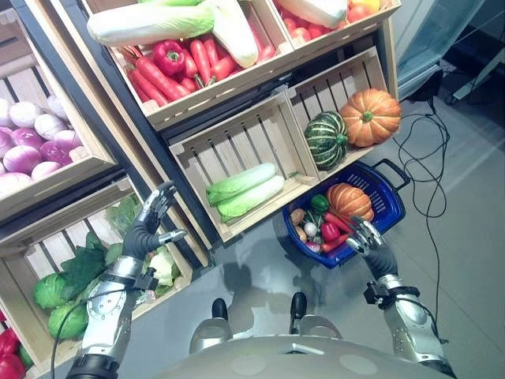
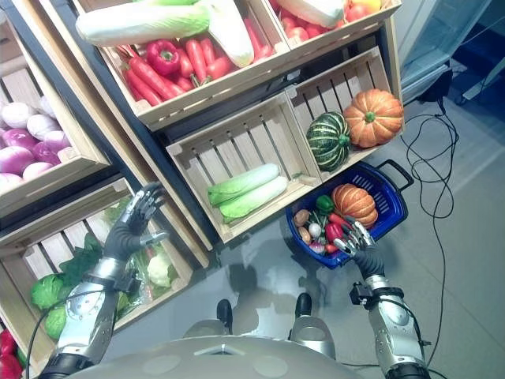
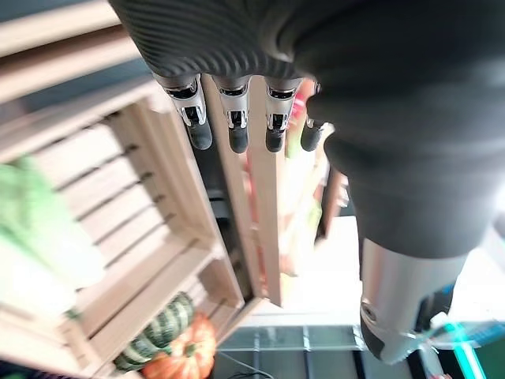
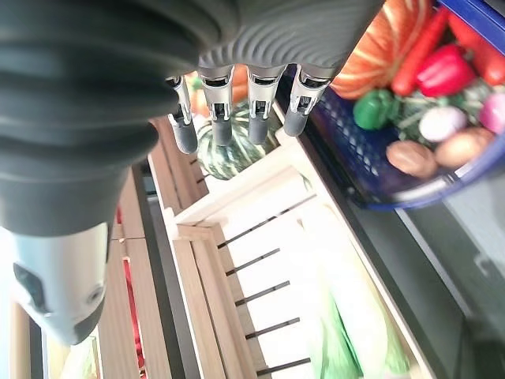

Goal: Pick up fruits and vegetables into the basket

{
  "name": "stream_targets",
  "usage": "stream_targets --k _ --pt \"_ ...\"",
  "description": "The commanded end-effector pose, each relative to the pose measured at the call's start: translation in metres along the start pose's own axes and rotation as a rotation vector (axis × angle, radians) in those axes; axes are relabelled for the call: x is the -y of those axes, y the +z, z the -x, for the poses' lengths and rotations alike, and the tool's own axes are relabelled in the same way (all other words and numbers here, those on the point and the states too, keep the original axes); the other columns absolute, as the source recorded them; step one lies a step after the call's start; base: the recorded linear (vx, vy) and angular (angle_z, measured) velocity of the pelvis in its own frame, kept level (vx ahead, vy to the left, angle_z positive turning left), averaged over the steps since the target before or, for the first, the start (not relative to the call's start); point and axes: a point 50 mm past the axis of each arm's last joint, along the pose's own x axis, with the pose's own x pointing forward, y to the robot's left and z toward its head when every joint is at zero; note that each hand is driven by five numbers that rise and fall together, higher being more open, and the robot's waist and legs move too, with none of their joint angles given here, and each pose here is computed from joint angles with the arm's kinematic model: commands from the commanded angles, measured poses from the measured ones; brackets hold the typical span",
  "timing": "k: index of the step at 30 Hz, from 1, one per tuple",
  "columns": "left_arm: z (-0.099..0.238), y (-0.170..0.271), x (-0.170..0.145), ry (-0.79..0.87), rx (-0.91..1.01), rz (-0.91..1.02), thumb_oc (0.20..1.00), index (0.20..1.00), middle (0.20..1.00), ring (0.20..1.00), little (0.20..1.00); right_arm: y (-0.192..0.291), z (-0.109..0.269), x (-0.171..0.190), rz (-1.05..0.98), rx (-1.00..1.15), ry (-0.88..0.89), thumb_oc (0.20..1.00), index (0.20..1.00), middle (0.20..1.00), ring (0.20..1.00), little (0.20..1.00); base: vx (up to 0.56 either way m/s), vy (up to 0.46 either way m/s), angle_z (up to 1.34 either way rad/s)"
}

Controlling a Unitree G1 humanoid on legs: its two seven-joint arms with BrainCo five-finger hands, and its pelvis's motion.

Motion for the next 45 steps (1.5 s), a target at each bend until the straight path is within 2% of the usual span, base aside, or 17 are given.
stream_targets --k 1,7,13,16,20,26,39,45 --pt "-0.029 0.037 -0.01 0.011 0.211 -0.147 1.0 1.0 1.0 1.0 1.0 0.05 -0.019 -0.004 0.033 0.25 -0.01 1.0 1.0 1.0 1.0 1.0 -0.1 -0.045 0.02" --pt "-0.067 0.063 0.006 0.013 0.323 -0.264 1.0 1.0 1.0 1.0 1.0 0.086 -0.037 -0.01 0.029 0.389 -0.066 1.0 1.0 1.0 1.0 1.0 -0.1 -0.043 -0.02" --pt "-0.099 0.07 0.02 0.061 0.314 -0.338 1.0 1.0 1.0 1.0 1.0 0.113 -0.052 -0.021 0.052 0.498 -0.121 1.0 1.0 1.0 1.0 1.0 -0.07 -0.03 -0.03" --pt "-0.104 0.07 0.021 0.073 0.308 -0.352 1.0 1.0 1.0 1.0 1.0 0.117 -0.054 -0.023 0.068 0.513 -0.124 1.0 1.0 1.0 1.0 1.0 -0.06 -0.012 -0.03" --pt "-0.126 0.075 0.021 0.177 0.307 -0.52 1.0 1.0 1.0 1.0 1.0 0.133 -0.063 -0.03 0.098 0.562 -0.141 1.0 1.0 1.0 1.0 1.0 -0.06 -0.027 -0.04" --pt "-0.143 0.081 0.023 0.248 0.305 -0.576 1.0 1.0 1.0 1.0 1.0 0.143 -0.067 -0.038 0.13 0.589 -0.127 1.0 1.0 1.0 1.0 1.0 -0.03 -0.012 -0.05" --pt "-0.176 0.107 -0.005 0.466 0.345 -0.721 1.0 1.0 1.0 1.0 1.0 0.162 -0.076 -0.053 0.24 0.62 -0.061 1.0 1.0 1.0 1.0 1.0 -0.02 0.007 -0.05" --pt "-0.192 0.116 -0.019 0.551 0.316 -0.695 1.0 1.0 1.0 1.0 1.0 0.165 -0.079 -0.057 0.307 0.601 -0.032 1.0 1.0 1.0 1.0 1.0 0.01 0.076 -0.1"
